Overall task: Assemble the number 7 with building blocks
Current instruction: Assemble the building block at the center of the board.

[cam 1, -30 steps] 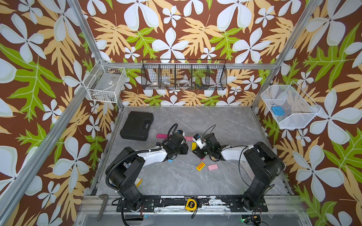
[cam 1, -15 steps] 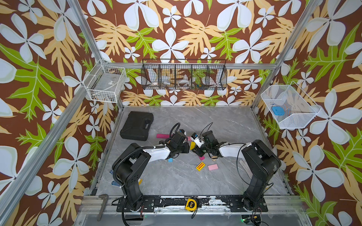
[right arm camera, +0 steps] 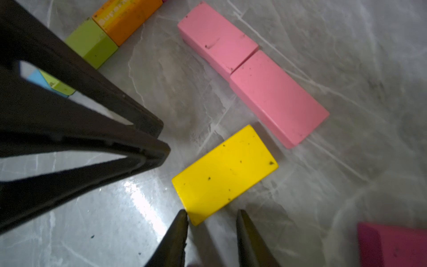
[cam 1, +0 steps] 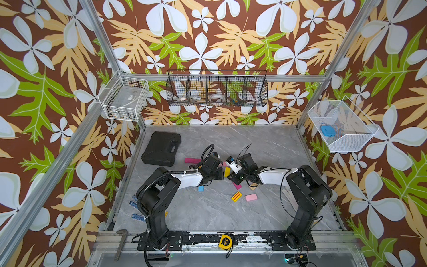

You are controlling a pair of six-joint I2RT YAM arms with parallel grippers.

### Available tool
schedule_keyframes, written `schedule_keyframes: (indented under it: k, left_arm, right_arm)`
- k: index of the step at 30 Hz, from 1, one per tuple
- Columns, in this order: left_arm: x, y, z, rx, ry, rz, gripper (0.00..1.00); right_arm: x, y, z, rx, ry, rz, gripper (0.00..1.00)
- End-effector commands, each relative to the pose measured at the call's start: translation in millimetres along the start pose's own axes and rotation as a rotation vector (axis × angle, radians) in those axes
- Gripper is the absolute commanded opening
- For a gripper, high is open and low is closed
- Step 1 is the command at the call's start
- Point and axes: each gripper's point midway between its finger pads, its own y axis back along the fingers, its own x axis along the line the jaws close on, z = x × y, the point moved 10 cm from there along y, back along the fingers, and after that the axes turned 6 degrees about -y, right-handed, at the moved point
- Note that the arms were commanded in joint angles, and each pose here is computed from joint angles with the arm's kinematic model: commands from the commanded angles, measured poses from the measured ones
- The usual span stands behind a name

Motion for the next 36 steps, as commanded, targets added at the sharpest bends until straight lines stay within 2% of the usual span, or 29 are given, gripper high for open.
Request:
schedule_keyframes:
  k: [1, 10, 17, 25, 36]
  left_arm:
    - [-0.7, -0.5, 0.9, 0.000, 0.004, 0.003, 0.21]
    - [-1.2, 0.2, 1.2, -0.001, 0.004, -0.003, 0.21]
    - [0.0, 1.9, -1.1, 0.001, 0.002, 0.001, 0.21]
    - [-0.8, 10.5, 0.8, -0.022, -0.003, -0.005, 0.21]
    - [-1.5, 28.5, 0.0, -0.058, -0.045, -0.030, 0.29]
  right_arm:
    - [-3.8, 0.8, -15.2, 0.103, -0.049, -0.045, 0.36]
    - [-10.0, 1.3, -12.6, 0.092, -0.074, -0.088, 0.36]
    - [-6.6, 2.2, -10.9, 0.083, -0.074, -0.041, 0.37]
    - [0.1, 24.4, -3.2, 0.024, -0.082, -0.022, 0.43]
    - [4.3, 32.9, -30.5, 0.101, -0.196, -0.005, 0.49]
